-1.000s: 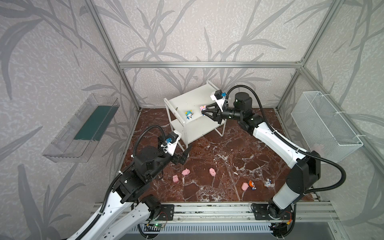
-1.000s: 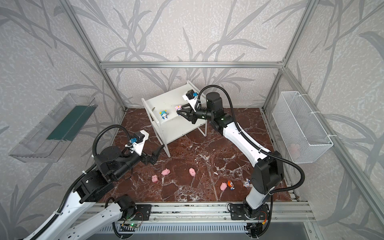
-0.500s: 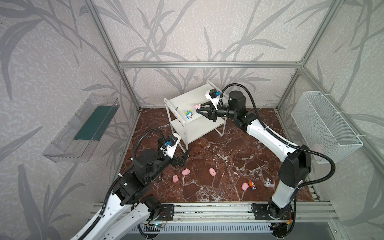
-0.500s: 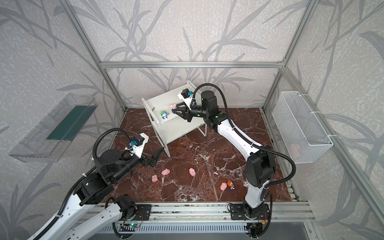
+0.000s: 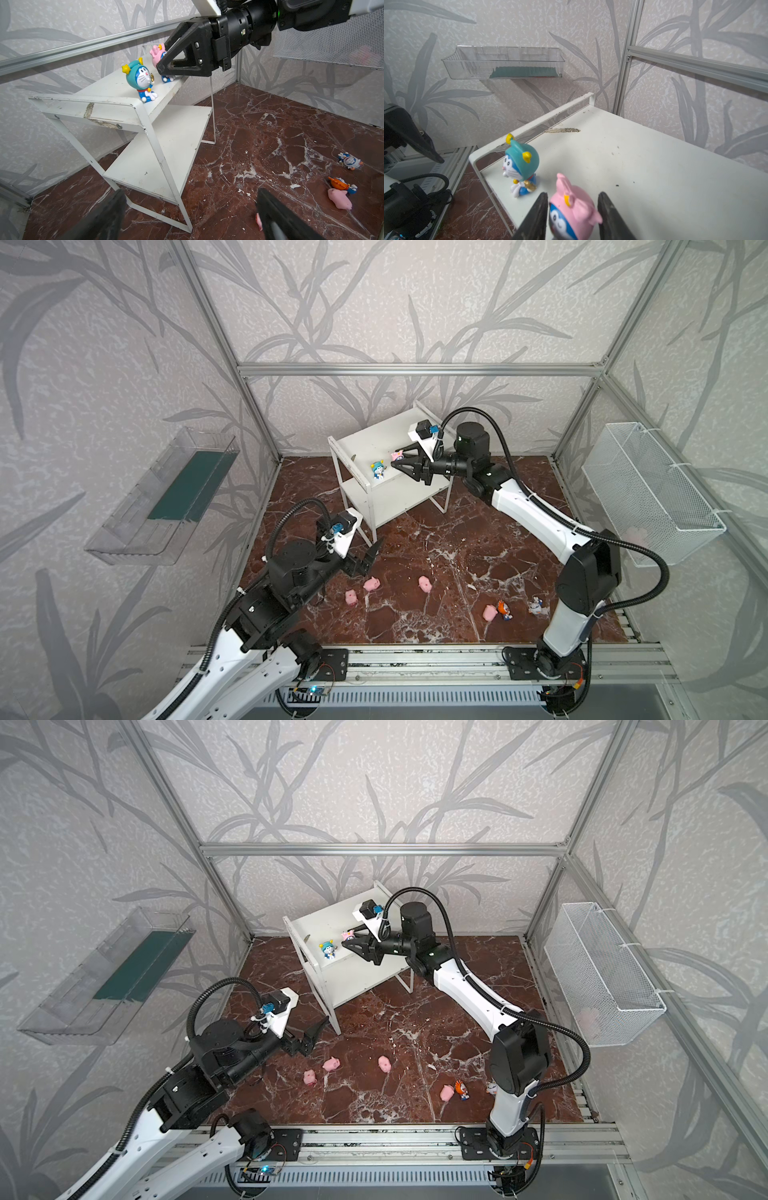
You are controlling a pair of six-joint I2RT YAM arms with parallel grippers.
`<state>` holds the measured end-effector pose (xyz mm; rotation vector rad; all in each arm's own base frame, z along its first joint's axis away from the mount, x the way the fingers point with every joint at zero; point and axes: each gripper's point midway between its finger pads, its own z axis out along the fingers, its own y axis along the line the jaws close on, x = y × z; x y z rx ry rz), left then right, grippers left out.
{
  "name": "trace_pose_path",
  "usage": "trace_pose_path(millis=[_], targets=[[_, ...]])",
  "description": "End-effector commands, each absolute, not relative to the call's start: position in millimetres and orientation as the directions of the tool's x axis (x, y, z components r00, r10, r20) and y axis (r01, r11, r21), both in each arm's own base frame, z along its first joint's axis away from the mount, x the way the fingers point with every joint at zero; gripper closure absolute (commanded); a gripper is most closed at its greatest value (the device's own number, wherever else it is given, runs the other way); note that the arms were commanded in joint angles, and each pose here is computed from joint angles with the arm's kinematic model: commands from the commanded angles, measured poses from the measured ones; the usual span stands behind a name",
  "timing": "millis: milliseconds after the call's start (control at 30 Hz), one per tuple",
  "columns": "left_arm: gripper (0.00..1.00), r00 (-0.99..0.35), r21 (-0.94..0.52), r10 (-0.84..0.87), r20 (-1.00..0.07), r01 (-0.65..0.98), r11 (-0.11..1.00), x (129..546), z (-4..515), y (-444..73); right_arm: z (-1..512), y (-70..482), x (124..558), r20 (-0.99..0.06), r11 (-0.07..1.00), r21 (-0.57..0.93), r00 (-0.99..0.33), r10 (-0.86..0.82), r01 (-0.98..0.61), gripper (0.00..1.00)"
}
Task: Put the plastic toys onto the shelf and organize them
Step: 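Set the figurine beside the blue cat figurine and open the right gripper, then withdraw the right gripper from the shelf back toward the toys near the robot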
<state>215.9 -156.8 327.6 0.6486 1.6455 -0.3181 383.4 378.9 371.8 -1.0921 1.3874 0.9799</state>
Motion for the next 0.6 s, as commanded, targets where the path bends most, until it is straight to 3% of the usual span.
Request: trace_pose_path(millis=[0, 267, 567], targets=[[0.01, -0.05, 0.171, 0.245, -0.968, 0.584, 0.793, 215.1, 326.6, -157.7, 360.0, 375.5, 379.8, -0.99, 0.256, 0.018, -0.052, -0.13, -0.967, 0.57], [0.01, -0.053, 0.171, 0.248, -0.967, 0.584, 0.793, 215.6, 325.0, -157.9, 356.7, 362.5, 382.6, -0.988, 0.287, 0.023, -0.066, -0.141, -0.958, 0.51], [0.01, -0.061, 0.176, 0.264, -0.963, 0.599, 0.781, 214.1, 320.0, -160.1, 366.1, 335.7, 368.0, -0.986, 0.338, -0.018, -0.04, -0.164, -0.941, 0.37]])
